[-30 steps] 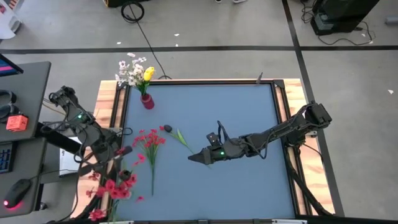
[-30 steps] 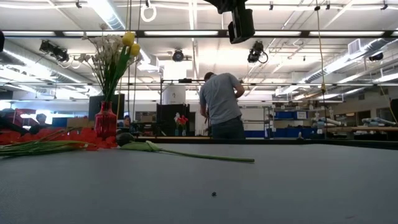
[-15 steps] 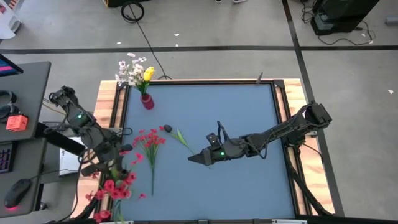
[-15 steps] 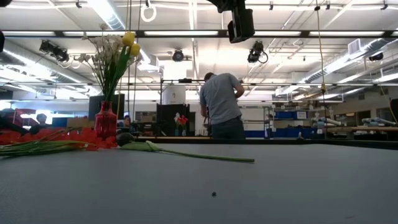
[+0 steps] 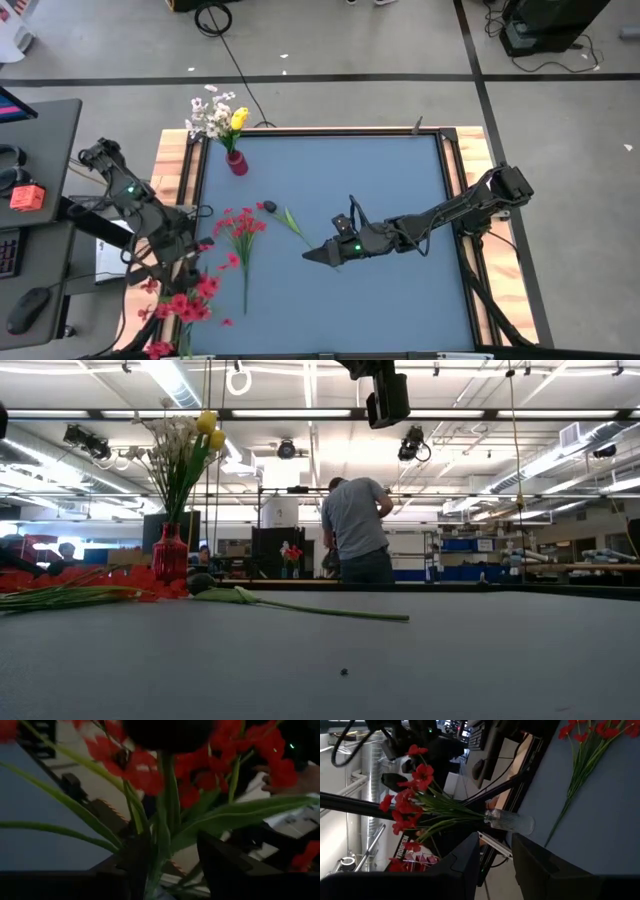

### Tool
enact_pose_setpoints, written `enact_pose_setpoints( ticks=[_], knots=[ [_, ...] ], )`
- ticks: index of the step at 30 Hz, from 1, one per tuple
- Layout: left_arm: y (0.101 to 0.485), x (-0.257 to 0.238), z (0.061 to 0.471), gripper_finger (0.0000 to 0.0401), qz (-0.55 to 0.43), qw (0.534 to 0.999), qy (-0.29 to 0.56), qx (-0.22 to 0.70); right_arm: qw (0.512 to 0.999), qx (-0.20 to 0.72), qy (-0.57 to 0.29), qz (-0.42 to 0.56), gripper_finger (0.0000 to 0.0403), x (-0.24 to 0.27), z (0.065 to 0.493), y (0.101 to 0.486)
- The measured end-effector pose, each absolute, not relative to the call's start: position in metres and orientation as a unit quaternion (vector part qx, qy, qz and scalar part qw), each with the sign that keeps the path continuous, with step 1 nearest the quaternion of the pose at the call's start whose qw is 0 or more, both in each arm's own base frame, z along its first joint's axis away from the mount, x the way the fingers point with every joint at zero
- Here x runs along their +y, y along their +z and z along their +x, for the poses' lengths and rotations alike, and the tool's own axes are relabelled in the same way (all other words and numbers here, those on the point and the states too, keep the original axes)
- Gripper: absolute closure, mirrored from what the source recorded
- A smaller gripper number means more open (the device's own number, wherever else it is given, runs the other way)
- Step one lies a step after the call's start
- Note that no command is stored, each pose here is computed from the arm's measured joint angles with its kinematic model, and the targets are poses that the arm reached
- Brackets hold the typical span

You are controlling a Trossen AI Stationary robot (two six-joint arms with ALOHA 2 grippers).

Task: Sort flowers into vase by color
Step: Put the right black tulip into the transparent vase, then put the red flowers into the transparent vase

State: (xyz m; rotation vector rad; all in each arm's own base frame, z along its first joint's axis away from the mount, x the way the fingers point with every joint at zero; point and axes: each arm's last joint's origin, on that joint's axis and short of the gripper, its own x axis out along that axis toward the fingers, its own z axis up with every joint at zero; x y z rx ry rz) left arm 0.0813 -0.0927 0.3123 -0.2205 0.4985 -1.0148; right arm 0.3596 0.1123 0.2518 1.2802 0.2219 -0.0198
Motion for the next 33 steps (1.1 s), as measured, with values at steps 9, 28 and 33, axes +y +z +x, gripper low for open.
enact_pose_setpoints(
  ticks=[9, 28, 33],
  knots=[
    [0.308, -0.094, 0.078, 0.0235, -0.119, 0.802, -0.514, 0.279, 0.796, 0.103, -0.009, 0.596, 0.028, 0.113, 0.359, 0.252],
    [0.288, -0.06, 0.059, 0.032, -0.138, 0.87, -0.297, 0.369, 0.783, 0.19, -0.096, 0.584, 0.028, 0.105, 0.354, 0.229],
    [0.285, -0.049, 0.057, 0.0339, -0.194, 0.886, -0.188, 0.376, 0.799, 0.229, -0.121, 0.543, 0.0281, 0.083, 0.356, 0.221]
  ],
)
